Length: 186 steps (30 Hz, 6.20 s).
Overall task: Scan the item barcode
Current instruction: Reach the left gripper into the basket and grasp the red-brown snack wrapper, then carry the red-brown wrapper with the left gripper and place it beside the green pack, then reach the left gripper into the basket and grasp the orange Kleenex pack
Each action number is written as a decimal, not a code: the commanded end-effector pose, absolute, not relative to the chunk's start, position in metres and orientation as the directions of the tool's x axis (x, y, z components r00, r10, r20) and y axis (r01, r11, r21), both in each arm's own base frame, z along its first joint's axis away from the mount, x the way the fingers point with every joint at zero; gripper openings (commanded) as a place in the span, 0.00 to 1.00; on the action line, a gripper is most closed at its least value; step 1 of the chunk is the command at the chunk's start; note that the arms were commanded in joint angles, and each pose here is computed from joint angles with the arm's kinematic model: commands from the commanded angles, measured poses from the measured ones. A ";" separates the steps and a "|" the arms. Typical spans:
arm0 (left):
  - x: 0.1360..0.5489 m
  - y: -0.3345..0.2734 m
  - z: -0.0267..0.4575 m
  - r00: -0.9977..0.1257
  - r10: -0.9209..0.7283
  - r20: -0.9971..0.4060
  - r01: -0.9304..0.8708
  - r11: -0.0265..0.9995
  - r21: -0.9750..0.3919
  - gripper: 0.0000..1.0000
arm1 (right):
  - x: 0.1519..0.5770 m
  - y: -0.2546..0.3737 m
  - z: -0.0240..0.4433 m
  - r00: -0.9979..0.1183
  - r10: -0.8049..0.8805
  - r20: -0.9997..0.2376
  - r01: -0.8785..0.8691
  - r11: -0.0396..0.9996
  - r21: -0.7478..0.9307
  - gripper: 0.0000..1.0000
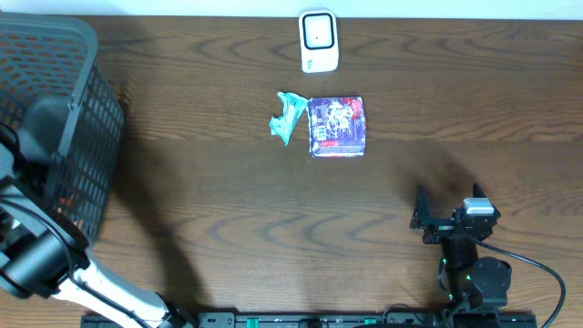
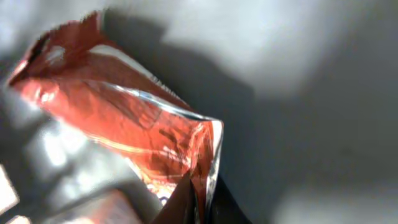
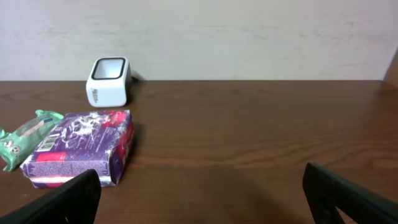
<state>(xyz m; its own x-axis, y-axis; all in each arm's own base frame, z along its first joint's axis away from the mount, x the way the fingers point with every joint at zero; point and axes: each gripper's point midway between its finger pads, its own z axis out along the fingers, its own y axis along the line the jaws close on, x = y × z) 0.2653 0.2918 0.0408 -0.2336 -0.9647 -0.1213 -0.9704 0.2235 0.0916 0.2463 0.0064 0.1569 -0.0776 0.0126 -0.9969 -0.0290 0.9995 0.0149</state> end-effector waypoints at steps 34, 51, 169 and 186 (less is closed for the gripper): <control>0.426 -0.078 0.357 -0.548 -0.260 -0.795 0.212 0.876 -0.433 0.07 | 0.246 0.004 0.156 -0.076 0.021 -0.997 -0.018 1.000 0.022 0.99; 0.466 -0.134 0.152 -0.775 0.266 -0.573 0.369 0.927 -0.069 0.07 | 0.246 0.004 0.156 -0.076 0.021 -0.997 -0.018 1.000 0.022 0.99; 0.214 0.261 0.061 0.060 -0.997 -0.039 -0.982 -0.066 0.178 0.98 | 0.246 0.004 0.156 -0.076 0.021 -0.997 -0.018 1.000 0.022 0.99; 0.203 0.249 0.028 0.078 -0.997 -0.025 -0.977 -0.082 0.196 0.87 | 0.246 0.004 0.156 -0.076 0.021 -0.997 -0.018 1.000 0.022 0.99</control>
<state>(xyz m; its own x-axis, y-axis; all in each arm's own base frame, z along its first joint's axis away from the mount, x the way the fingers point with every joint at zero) 0.2086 0.2503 0.0342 0.0681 -0.9973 -0.0266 -0.9823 -0.0717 0.1731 0.2463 0.0064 0.1570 -0.0772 0.0126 -0.9969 -0.0290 0.9995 0.0149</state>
